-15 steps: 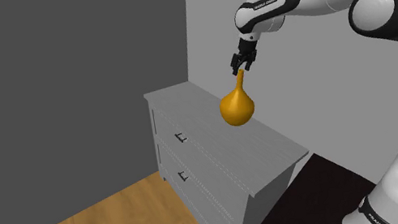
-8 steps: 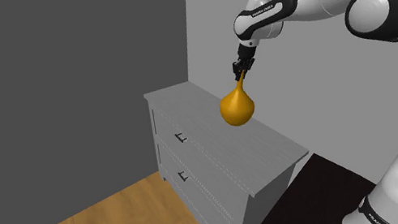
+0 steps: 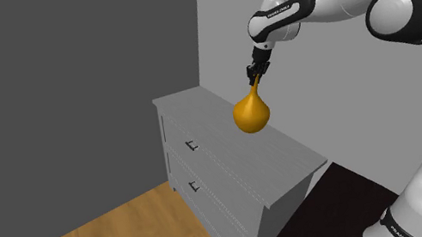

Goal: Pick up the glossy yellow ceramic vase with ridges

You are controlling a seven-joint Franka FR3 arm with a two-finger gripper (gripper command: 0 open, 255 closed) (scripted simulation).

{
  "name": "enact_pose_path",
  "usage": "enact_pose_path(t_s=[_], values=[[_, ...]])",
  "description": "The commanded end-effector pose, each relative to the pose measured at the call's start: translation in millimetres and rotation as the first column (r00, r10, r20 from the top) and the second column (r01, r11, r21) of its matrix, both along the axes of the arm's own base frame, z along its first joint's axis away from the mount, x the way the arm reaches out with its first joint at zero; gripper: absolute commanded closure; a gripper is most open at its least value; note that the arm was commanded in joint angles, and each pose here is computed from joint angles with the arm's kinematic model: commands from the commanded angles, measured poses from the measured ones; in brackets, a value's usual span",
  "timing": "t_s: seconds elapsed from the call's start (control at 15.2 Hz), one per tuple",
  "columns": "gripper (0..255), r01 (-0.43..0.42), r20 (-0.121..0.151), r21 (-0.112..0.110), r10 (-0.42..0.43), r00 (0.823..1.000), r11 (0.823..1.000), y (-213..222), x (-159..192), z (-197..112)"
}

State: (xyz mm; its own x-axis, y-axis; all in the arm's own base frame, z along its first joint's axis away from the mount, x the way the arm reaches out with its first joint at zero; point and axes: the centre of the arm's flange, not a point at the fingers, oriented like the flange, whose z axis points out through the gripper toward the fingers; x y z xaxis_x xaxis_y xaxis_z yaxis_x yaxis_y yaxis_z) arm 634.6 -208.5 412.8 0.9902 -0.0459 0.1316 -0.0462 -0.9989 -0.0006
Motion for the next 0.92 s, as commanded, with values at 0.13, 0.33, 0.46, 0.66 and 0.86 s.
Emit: enact_pose_path(t_s=[0.13,0.33,0.46,0.66,0.86], values=[[255,0.000,0.000,0.000,0.000,1.000,1.000,0.4,-0.2,15.7],[255,0.000,0.000,0.000,0.000,1.000,1.000,0.4,-0.2,31.6],[255,0.000,0.000,0.000,0.000,1.000,1.000,0.4,-0.2,42.1],[255,0.000,0.000,0.000,0.000,1.000,1.000,0.4,-0.2,58.0],[255,0.000,0.000,0.000,0.000,1.000,1.000,0.4,-0.2,73.8]])
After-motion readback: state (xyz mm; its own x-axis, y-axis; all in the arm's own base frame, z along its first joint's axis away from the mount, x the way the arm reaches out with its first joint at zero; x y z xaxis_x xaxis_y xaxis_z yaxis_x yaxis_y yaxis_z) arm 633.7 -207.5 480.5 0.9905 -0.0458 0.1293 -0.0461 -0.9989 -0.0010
